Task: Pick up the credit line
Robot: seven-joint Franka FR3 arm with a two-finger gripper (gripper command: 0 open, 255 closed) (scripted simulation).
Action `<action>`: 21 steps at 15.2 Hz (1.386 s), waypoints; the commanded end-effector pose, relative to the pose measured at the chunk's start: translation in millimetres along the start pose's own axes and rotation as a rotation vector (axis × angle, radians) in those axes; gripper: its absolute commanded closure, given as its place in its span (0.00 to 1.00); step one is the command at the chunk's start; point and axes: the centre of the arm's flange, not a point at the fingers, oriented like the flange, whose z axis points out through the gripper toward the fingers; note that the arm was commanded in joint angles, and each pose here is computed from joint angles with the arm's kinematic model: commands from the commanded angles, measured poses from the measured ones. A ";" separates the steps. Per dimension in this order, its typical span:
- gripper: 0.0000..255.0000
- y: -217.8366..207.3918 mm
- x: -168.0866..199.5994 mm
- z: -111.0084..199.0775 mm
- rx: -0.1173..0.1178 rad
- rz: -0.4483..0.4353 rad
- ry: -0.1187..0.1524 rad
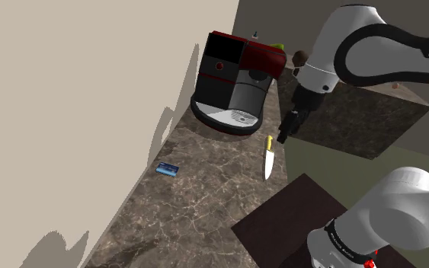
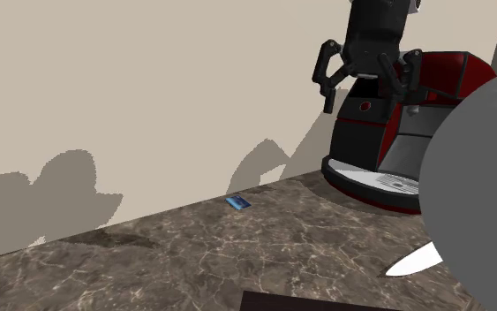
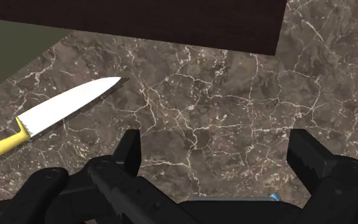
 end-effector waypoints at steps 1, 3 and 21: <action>0.00 -1.5 12.1 20.6 0.002 -0.033 0.037; 0.00 -6.4 24.4 40.0 0.005 -0.065 0.068; 0.00 -73.1 151.7 195.0 0.033 -0.354 0.353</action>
